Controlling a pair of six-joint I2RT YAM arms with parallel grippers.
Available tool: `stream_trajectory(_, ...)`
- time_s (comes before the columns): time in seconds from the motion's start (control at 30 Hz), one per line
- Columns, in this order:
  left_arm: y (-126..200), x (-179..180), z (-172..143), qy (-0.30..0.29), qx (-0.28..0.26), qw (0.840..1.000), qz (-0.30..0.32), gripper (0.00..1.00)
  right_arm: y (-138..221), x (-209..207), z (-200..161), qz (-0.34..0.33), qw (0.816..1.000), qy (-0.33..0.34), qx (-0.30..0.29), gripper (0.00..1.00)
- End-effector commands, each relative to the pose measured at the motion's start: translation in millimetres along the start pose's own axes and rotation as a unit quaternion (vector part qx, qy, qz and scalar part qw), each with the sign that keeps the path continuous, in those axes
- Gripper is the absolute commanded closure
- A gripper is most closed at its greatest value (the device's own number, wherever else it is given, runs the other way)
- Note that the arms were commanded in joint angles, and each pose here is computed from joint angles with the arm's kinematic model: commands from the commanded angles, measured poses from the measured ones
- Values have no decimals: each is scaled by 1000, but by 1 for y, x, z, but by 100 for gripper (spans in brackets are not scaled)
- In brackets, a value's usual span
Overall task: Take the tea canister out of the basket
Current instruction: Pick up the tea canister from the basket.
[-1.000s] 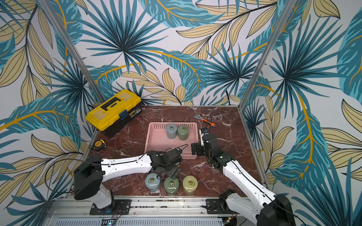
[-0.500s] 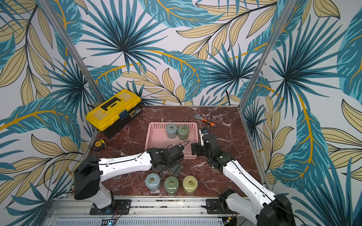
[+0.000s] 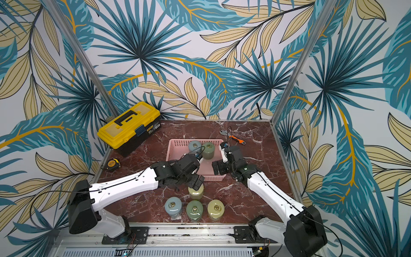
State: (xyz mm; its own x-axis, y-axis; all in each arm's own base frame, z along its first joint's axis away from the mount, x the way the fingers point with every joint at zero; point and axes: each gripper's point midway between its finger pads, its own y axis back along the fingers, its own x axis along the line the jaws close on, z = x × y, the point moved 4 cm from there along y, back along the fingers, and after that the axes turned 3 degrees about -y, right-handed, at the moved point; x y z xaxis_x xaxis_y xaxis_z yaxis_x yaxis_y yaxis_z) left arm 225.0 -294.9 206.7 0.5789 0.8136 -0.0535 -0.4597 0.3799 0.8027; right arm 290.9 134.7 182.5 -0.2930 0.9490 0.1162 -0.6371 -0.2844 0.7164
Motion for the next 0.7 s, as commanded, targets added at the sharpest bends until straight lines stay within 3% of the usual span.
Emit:
stream_trajectory(0.0, 12, 18, 9, 13, -44, 999, 0, 0, 2, 3, 0, 8, 999, 30, 23, 1)
stream_trajectory(0.37, 27, 88, 16, 73, -151, 986, 23, 0, -18, 6, 22, 5, 997, 62, 46, 1)
stream_trajectory(0.53, 31, 117, 10, 100, -206, 973, 35, 0, -32, 9, 29, 14, 995, 77, 58, 1)
stream_trajectory(0.67, 34, 131, 2, 90, -257, 961, 55, 0, -44, 7, 36, 9, 994, 85, 65, 1)
